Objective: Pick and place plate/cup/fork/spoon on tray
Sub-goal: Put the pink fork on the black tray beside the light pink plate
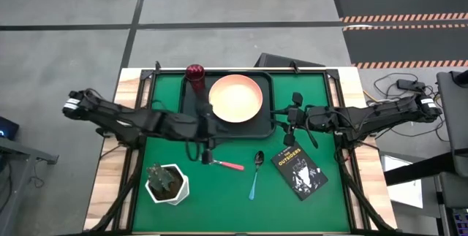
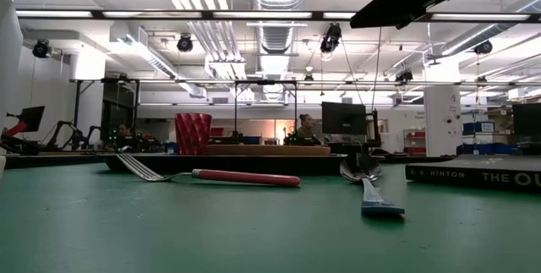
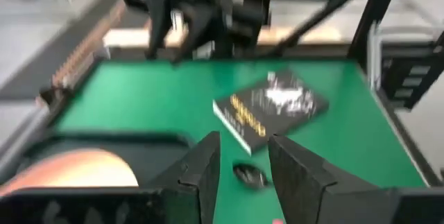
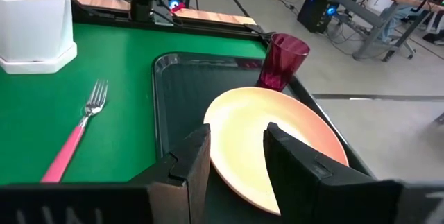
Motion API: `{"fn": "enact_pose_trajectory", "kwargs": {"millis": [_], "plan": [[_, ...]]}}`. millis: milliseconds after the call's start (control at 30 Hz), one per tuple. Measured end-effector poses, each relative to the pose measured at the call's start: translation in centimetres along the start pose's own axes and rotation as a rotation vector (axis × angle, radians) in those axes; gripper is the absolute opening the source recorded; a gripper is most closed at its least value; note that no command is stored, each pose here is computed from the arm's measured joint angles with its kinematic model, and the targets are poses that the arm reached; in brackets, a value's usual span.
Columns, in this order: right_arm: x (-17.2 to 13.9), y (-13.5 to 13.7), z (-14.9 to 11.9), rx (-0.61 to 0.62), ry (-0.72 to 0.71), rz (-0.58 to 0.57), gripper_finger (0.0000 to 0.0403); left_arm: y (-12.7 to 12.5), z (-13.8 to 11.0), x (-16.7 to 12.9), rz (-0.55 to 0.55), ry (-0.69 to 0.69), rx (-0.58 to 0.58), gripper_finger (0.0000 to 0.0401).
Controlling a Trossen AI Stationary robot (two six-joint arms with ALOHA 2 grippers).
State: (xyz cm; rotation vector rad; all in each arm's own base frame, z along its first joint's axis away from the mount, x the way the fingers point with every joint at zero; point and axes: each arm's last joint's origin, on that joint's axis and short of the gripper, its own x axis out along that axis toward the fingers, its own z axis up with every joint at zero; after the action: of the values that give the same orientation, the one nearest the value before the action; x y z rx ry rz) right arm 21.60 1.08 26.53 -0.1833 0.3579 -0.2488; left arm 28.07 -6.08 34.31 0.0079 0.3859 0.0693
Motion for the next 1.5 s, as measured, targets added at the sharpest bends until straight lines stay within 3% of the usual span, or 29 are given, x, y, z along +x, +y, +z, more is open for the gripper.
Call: {"fn": "enact_pose_trajectory", "kwargs": {"millis": [267,567,800,1500], "plan": [[-0.1,-0.1,0.1,-0.011,-0.007,-0.001,0.0123,-1.6,-1.8,5.1,-0.047,0.353,0.037,0.0105],[-0.1,0.0,0.1,0.0,-0.006,-0.001,0.0123,-2.5,-7.7,9.5,-0.1,0.73,0.123,0.0105],[-0.1,0.0,0.1,0.016,-0.005,0.0,0.0123,-3.2,-10.7,12.1,-0.156,0.837,0.173,0.0105],[-0.1,0.0,-0.1,0.013,0.011,0.001,0.0123,-3.8,-14.4,14.8,-0.167,0.894,0.201,0.0094]]}}
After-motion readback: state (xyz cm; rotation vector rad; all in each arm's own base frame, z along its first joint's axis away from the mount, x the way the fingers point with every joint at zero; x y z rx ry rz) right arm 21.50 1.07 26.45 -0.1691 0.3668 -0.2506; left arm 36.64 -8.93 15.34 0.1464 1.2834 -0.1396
